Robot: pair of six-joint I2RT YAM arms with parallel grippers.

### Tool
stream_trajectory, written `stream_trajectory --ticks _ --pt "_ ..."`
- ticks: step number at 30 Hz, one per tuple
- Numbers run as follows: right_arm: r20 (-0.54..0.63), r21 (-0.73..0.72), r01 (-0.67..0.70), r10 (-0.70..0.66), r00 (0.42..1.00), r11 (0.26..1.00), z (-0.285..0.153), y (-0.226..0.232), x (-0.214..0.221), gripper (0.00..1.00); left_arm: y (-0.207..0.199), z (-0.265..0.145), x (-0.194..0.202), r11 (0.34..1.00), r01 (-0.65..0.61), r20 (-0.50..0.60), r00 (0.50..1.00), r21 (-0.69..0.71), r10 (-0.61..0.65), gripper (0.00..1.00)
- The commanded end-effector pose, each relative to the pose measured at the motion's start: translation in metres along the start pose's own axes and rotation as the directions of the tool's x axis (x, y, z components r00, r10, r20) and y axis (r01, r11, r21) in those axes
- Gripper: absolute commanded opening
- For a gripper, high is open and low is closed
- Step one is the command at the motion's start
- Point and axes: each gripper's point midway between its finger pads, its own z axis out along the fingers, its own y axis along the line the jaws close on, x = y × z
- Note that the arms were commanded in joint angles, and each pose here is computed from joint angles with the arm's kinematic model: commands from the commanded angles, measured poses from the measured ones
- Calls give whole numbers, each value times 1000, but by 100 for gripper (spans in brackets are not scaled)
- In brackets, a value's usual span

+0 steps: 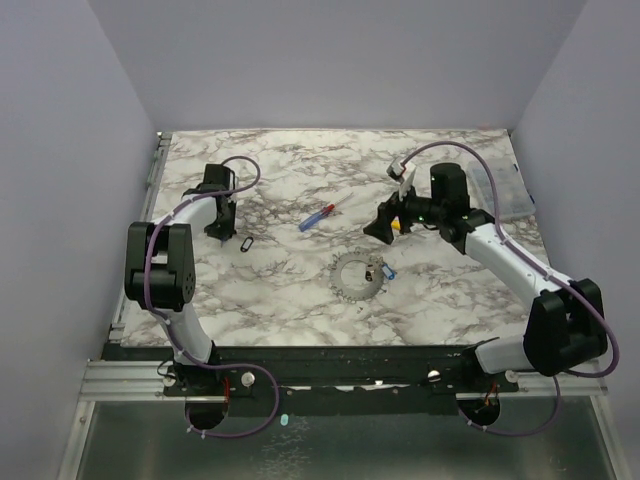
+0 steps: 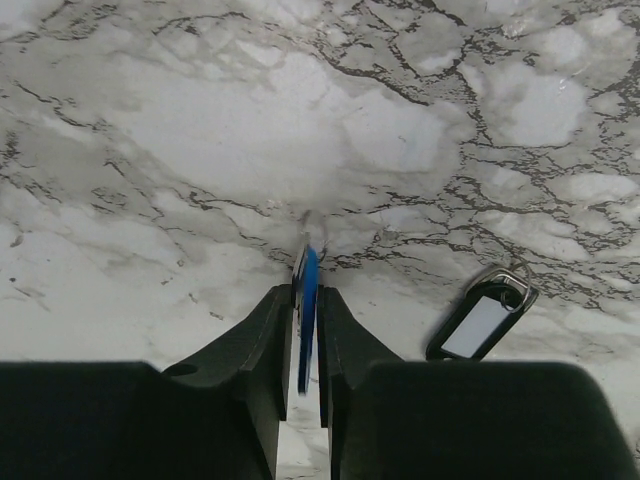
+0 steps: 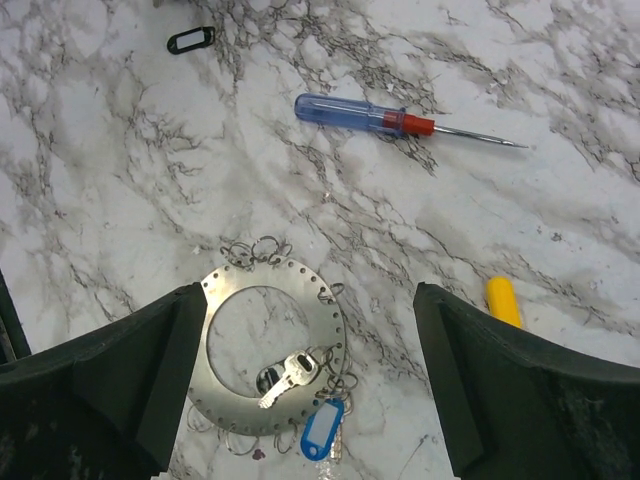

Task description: Remove the keys from the keyring

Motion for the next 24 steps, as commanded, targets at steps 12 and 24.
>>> stream_trajectory --ticks 12,24 --pt "14 42 -11 11 1000 999 -25 -6 5 97 -26 -2 7 995 -7 -31 999 97 10 33" --pt "23 48 -4 3 1000 999 -29 -6 2 98 -59 -10 7 979 -131 -13 991 155 135 53"
